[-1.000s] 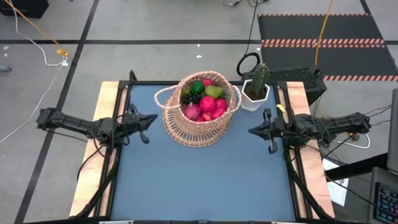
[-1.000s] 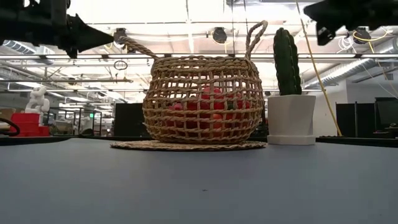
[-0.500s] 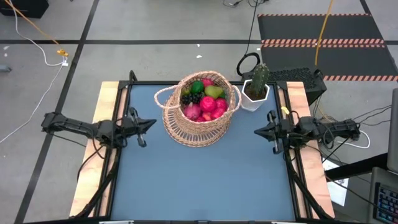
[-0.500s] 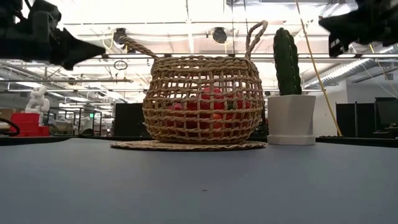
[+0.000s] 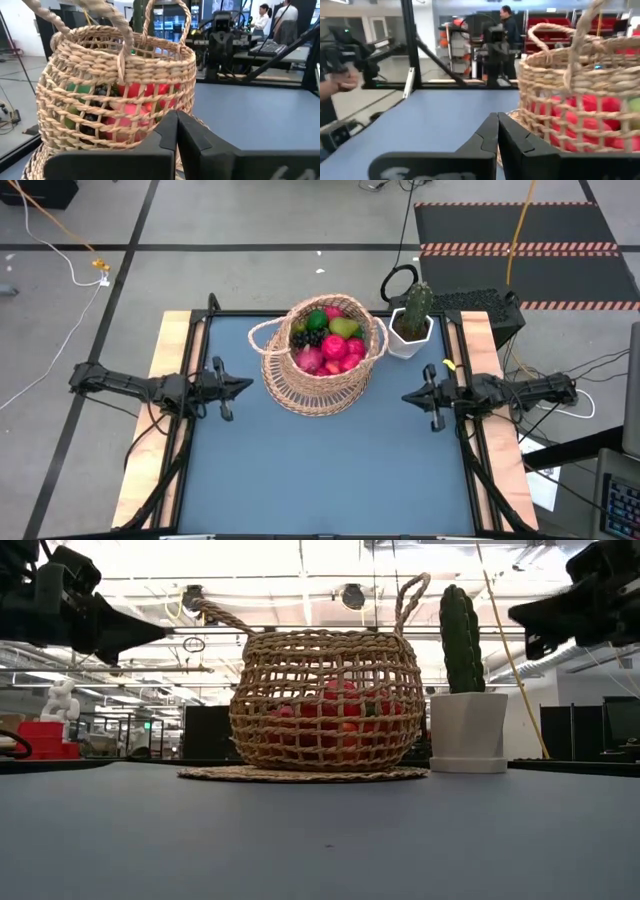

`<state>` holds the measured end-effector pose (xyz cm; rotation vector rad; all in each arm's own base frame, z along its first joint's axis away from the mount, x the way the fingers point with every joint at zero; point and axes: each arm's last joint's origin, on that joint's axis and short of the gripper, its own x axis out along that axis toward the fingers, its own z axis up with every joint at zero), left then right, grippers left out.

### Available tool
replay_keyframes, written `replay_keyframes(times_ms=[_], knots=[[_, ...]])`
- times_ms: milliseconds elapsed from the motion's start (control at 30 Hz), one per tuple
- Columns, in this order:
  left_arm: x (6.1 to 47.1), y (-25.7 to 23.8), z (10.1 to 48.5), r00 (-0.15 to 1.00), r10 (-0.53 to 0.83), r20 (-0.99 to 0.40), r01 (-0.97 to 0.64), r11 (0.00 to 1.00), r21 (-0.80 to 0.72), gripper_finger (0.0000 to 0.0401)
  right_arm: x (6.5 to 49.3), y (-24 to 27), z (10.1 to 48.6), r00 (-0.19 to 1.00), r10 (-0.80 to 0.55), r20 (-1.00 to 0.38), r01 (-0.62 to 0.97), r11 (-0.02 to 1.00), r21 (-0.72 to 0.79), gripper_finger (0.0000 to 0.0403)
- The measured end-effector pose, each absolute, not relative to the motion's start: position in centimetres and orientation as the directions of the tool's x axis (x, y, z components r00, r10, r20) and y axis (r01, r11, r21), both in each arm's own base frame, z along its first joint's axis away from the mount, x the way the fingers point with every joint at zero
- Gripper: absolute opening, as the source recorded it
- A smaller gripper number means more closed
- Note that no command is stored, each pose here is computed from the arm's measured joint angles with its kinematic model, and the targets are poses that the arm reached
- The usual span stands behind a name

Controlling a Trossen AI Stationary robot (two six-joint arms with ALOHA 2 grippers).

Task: Build produce basket
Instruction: Return to Home Position

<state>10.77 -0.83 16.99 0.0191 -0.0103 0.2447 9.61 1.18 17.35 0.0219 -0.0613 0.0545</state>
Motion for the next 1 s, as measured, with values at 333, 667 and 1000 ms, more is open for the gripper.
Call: replay_keyframes(times_ms=[333,667,1000], knots=[[10.6,-0.7,17.0,0.962,0.271,-0.018,-0.268,0.958,0.104,0.0003,9.5,1.3,17.9,0.986,0.111,0.123,-0.101,0.992,-0.080,0.0000],[10.1,-0.9,16.7,0.981,0.192,-0.009,-0.192,0.981,-0.015,0.0004,9.5,1.4,18.3,0.979,0.127,0.161,-0.102,0.982,-0.157,0.0000],[10.1,-0.8,16.6,0.979,0.203,-0.020,-0.202,0.979,0.031,0.0025,9.4,1.7,18.2,0.962,0.228,0.154,-0.228,0.974,-0.015,0.0000]])
